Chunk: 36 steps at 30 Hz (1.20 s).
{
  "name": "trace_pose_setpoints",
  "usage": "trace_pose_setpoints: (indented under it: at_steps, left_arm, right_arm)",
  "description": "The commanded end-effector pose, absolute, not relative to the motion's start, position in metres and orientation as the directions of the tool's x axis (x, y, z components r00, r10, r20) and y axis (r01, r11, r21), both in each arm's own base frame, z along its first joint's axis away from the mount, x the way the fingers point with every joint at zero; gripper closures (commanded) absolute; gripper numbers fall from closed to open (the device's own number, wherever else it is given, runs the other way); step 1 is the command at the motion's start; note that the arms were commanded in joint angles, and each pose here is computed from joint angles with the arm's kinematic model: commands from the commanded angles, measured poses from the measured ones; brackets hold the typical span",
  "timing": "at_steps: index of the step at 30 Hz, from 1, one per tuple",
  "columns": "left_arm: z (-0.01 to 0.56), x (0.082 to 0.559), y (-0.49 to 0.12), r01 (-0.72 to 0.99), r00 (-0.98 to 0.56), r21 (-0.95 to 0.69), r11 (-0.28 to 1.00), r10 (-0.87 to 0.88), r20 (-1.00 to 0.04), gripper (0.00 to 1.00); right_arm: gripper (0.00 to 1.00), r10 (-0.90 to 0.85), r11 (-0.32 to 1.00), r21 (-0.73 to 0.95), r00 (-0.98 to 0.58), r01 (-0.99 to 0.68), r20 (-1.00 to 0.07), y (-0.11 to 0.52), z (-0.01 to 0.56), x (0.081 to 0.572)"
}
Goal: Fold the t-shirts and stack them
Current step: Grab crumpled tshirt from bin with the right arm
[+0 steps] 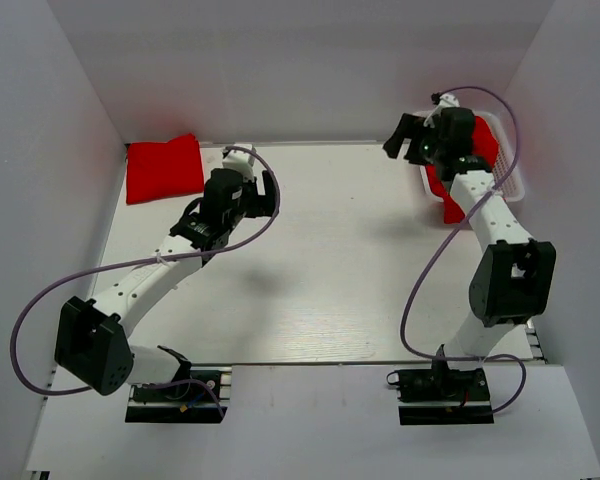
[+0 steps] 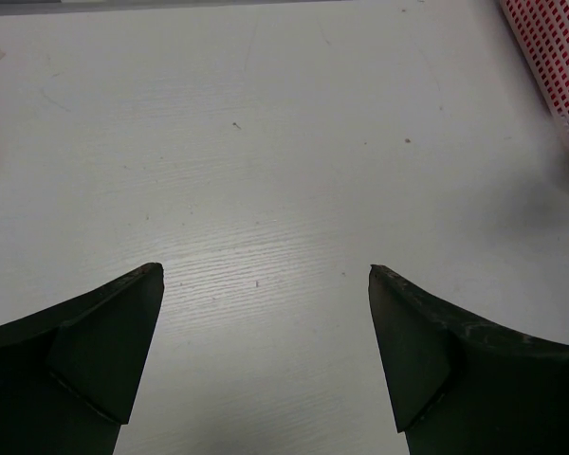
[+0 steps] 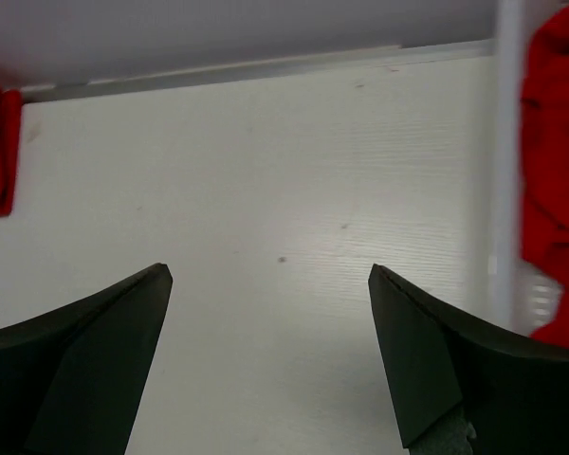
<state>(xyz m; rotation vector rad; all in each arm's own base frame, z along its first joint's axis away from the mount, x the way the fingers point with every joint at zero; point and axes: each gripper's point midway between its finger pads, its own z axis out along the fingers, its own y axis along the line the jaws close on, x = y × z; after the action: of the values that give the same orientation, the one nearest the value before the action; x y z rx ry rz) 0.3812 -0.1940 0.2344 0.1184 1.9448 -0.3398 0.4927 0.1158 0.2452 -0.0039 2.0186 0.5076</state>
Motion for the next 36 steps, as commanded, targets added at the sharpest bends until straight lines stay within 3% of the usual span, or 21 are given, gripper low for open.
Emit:
trace_pose_setpoints:
  at_steps: [1,5,12,29,31,34,35,36]
  left_arm:
    - [0.255,0.39,-0.185,0.214,-0.322,-0.162,0.963,-0.087,-0.943,0.01]
    - [0.248,0.408,-0.195,0.216,-0.365,-0.155,0.964,-0.068,-0.929,0.01]
    - [0.213,0.433,-0.213,0.257,-0.475,-0.164,0.952,-0.024,-0.88,0.01]
    - [0.186,0.453,-0.211,0.246,-0.535,-0.171,0.954,-0.013,-0.845,0.01]
    - [0.186,0.453,-0.211,0.241,-0.537,-0.179,0.954,-0.022,-0.843,0.01]
    - [0.183,0.457,-0.208,0.232,-0.537,-0.179,0.956,-0.027,-0.843,0.01]
    - [0.183,0.457,-0.208,0.232,-0.537,-0.179,0.956,-0.027,-0.843,0.01]
    - [0.187,0.458,-0.209,0.234,-0.53,-0.18,0.955,-0.03,-0.848,0.01]
  right_arm:
    - [0.1,0.221,0.965,0.262,-0.553,0.005,-0.803,0.055,0.218,0.508]
    - [0.1,0.232,0.969,0.148,-0.52,0.197,-0.822,-0.024,0.237,0.538]
    - [0.1,0.255,0.945,0.047,-0.64,0.324,-0.725,-0.104,0.188,0.543]
    - [0.1,0.298,0.954,0.261,-0.569,0.148,-0.767,-0.112,0.129,0.616]
    - [0.14,0.314,0.947,0.291,-0.574,0.135,-0.757,-0.108,0.123,0.619]
    - [0.36,0.311,0.944,0.318,-0.559,0.088,-0.769,-0.099,0.125,0.623]
    - [0.57,0.316,0.94,0.332,-0.549,0.072,-0.774,-0.097,0.126,0.625]
    - [0.7,0.314,0.941,0.333,-0.54,0.065,-0.781,-0.095,0.131,0.626]
